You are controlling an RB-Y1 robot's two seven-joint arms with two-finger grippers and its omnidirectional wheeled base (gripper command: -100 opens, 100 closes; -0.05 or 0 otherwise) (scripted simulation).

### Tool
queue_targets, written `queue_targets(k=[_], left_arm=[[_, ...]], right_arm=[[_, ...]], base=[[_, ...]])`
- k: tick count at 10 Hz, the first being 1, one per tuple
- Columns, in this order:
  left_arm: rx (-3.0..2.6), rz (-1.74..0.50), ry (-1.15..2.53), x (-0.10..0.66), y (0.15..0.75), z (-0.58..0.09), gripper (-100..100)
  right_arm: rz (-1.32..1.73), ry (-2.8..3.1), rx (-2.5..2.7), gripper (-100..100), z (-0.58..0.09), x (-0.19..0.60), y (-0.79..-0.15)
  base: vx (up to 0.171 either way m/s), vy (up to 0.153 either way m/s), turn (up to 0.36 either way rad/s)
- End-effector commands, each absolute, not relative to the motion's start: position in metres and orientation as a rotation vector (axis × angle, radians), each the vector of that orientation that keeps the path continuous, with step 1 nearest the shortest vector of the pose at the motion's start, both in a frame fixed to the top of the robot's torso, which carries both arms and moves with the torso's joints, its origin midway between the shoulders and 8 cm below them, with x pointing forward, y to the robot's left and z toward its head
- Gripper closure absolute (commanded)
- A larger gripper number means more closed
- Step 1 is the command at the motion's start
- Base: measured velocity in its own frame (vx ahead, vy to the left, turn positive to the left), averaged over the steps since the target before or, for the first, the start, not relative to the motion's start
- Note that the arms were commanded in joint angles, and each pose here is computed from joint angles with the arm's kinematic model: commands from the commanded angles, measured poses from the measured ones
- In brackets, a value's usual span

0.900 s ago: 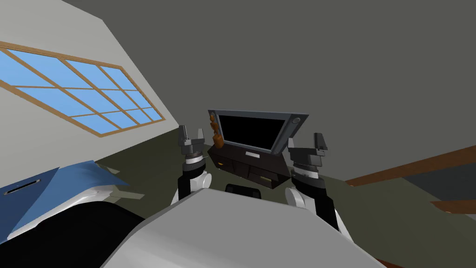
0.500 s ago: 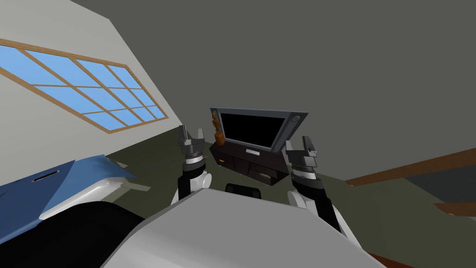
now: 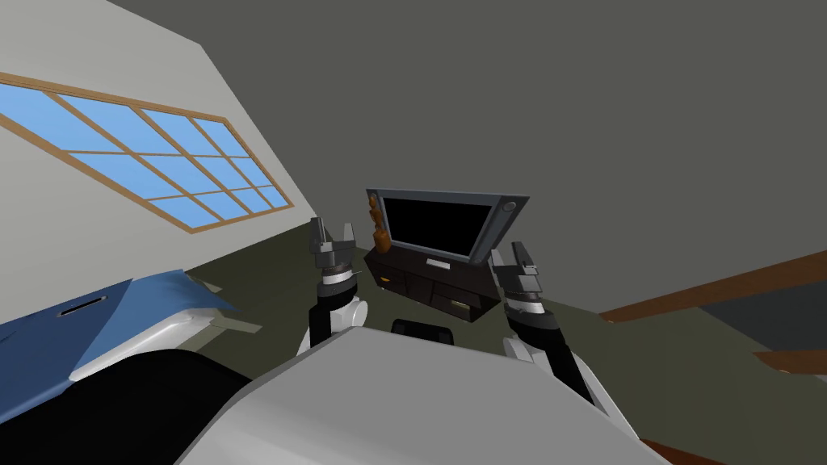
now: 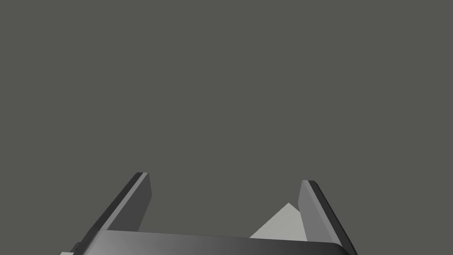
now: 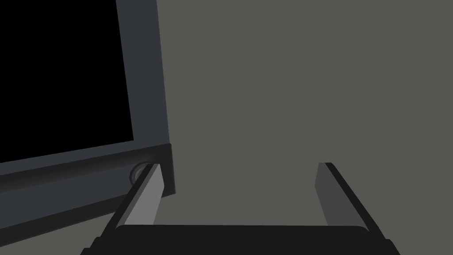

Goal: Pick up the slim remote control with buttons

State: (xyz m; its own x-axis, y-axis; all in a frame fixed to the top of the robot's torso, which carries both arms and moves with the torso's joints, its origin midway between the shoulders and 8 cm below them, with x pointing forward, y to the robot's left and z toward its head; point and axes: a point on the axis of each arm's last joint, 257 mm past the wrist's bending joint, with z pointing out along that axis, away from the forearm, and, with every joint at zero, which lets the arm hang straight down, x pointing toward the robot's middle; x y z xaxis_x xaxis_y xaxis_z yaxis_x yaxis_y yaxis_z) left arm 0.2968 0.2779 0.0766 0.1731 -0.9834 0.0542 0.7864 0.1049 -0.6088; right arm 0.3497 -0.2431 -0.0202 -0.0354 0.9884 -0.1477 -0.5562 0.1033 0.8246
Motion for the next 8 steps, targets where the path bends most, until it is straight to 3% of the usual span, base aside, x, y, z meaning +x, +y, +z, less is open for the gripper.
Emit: queue_targets(k=[1, 8], left_arm=[[-0.582, -1.36, 0.414, 0.297, 0.278, 0.077, 0], [-0.582, -1.36, 0.414, 0.297, 0.278, 0.077, 0]], right_arm=[[1.389, 0.88, 0.642, -100, -0.02, 0.35, -0.243], [1.348, 0.96, 0.626, -100, -0.041, 0.351, -0.242]], base=[[0.0, -0.004, -0.011], [-0.002, 0.0, 0.003]])
